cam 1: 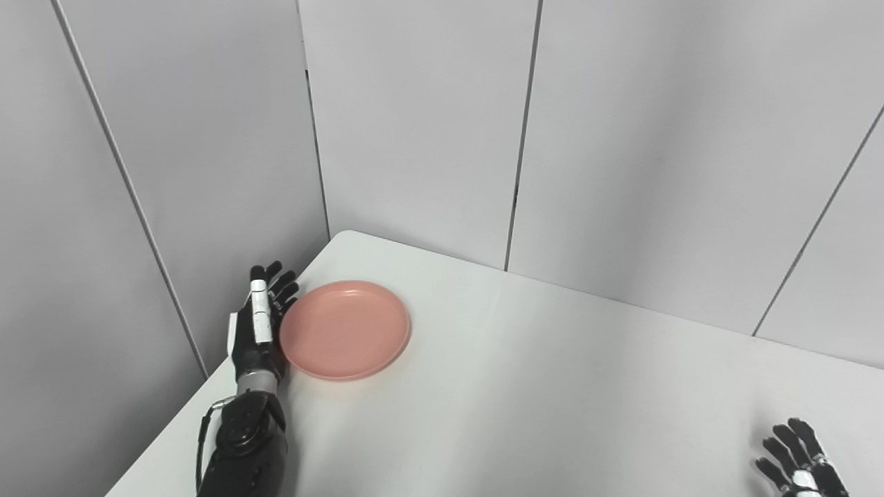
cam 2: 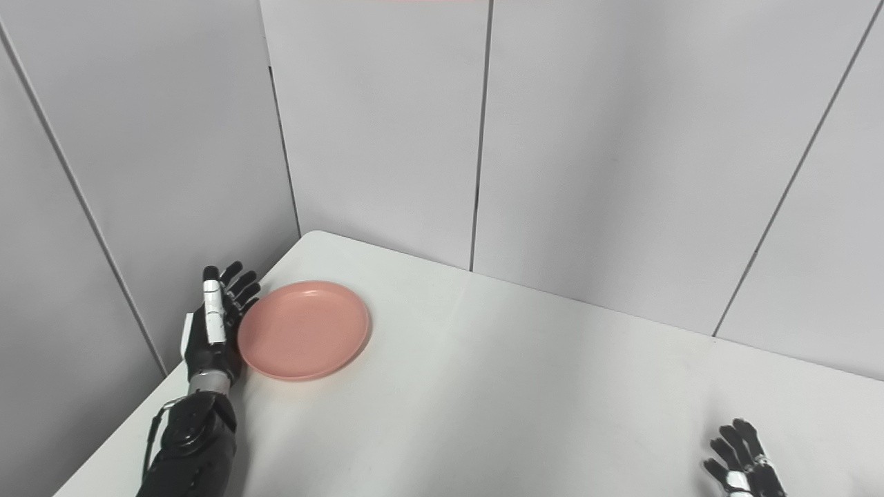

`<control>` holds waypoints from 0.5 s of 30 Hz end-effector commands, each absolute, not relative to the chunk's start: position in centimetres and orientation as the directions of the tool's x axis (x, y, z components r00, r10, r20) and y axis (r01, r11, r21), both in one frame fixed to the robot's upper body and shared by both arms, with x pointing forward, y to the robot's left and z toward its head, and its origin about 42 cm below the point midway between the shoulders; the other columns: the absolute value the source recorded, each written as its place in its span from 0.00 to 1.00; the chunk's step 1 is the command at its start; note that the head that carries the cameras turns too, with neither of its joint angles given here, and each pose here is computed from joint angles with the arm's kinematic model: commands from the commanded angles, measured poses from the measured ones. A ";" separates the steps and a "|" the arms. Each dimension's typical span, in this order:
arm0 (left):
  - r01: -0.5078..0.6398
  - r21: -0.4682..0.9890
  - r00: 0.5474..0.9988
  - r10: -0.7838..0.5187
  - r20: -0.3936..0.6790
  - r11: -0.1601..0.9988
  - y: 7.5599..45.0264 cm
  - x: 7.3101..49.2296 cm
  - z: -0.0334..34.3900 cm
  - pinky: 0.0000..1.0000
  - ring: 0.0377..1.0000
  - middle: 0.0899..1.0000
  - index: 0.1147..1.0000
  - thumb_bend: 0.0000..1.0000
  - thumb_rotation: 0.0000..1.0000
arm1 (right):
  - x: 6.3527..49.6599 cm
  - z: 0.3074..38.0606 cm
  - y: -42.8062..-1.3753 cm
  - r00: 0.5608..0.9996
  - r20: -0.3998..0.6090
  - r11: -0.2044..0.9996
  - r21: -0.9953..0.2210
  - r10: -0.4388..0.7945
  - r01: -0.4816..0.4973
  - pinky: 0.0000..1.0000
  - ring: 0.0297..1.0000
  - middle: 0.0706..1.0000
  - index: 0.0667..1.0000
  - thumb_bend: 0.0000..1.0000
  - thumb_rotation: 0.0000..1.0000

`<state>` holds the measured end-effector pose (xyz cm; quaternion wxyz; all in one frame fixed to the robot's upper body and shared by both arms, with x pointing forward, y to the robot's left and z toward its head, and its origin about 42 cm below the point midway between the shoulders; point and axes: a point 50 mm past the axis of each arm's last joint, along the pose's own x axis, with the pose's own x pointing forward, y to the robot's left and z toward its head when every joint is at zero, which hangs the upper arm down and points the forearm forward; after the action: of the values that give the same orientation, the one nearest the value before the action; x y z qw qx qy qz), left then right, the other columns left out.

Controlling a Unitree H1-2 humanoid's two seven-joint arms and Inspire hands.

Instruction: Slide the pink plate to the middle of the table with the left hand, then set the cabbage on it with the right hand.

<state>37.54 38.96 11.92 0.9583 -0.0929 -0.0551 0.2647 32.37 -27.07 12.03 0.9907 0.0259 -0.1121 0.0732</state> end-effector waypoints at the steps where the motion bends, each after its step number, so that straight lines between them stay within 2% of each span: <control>1: -0.466 -0.191 0.869 0.487 0.084 0.864 38.6 38.2 12.9 0.89 0.85 0.81 0.80 0.83 0.99 | 32.0 11.9 -27.2 0.962 0.237 0.988 0.044 0.136 -0.150 0.89 0.91 0.93 0.93 0.70 0.74; 6: -0.425 -0.173 0.893 0.443 0.085 0.889 37.3 38.3 12.9 0.90 0.87 0.82 0.82 0.83 1.00 | 31.9 12.0 -27.3 0.961 0.240 0.988 0.034 0.138 -0.150 0.88 0.90 0.92 0.92 0.71 0.75; 9: -0.400 -0.201 0.905 0.420 0.068 0.894 36.7 38.4 12.9 0.91 0.88 0.83 0.82 0.85 0.97 | 31.9 12.0 -27.3 0.963 0.237 0.990 0.028 0.130 -0.140 0.88 0.90 0.92 0.92 0.74 0.75; 15: -0.346 -0.244 0.930 0.366 0.038 0.906 35.3 38.5 13.1 0.85 0.84 0.80 0.79 0.83 0.95 | 31.7 12.2 -27.2 0.964 0.233 0.989 0.044 0.128 -0.142 0.90 0.91 0.92 0.92 0.75 0.74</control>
<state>38.18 35.98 12.46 0.9713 -0.1129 -0.0380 0.2058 32.06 -27.17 12.07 0.9909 0.0247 -0.1126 0.0696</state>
